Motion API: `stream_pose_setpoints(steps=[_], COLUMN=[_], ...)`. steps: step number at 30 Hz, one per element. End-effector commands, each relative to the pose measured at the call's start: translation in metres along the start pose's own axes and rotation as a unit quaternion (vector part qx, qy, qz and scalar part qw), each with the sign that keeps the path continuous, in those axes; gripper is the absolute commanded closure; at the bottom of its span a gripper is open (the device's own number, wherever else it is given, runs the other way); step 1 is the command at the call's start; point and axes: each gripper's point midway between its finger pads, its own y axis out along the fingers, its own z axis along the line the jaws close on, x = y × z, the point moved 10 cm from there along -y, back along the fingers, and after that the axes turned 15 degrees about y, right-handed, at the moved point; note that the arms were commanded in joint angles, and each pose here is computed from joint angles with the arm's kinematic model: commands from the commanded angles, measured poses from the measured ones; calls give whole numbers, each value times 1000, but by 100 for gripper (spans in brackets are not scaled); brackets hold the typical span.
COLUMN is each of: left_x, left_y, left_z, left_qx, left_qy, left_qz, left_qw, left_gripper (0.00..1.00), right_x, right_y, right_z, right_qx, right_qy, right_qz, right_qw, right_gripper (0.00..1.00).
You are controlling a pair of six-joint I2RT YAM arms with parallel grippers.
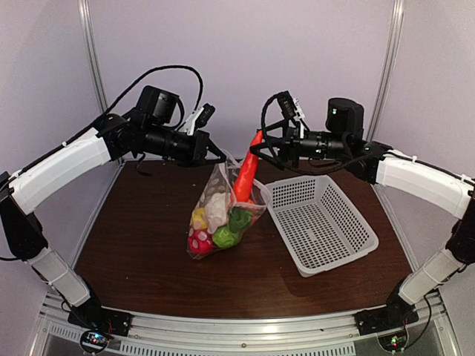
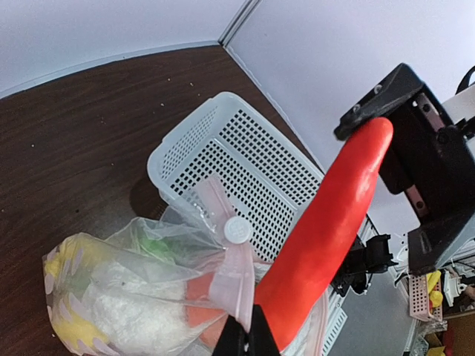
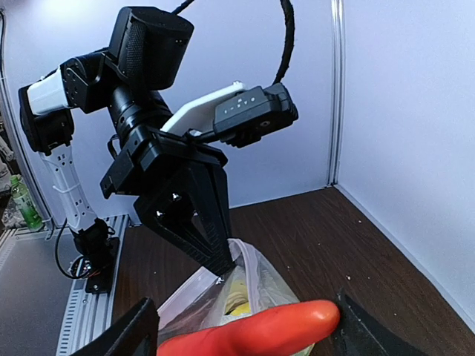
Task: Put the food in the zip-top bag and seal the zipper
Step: Place the fake vegetable in the zipper food storage bag.
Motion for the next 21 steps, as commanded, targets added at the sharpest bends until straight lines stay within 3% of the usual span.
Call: stream_pose_setpoints(steps=[1,6,10,14,21], left_x=[17,17,17,16,14], left_y=[-16,-13,-12,-11,-6], left_z=[-9,-8,-8,-8,-7], left_qx=[-24,-26,-32,-32,-40], left_qy=[37,37,34,32,29], left_qz=[-60,-61,-61,-59,-54], left_qw=[997,997,997,997,997], left_gripper=[100,100,100,100,100], right_x=[-8,-3,-2,-3,-9], right_y=[-14,-16,-13,-14,-16], right_z=[2,2,-4,-6,-1], right_qx=[-71,-91,-100,-88,-37], right_qy=[-26,-14,14,33,29], right_qz=[105,101,96,87,72], right_qw=[992,991,990,992,996], right_gripper=[21,28,40,56,94])
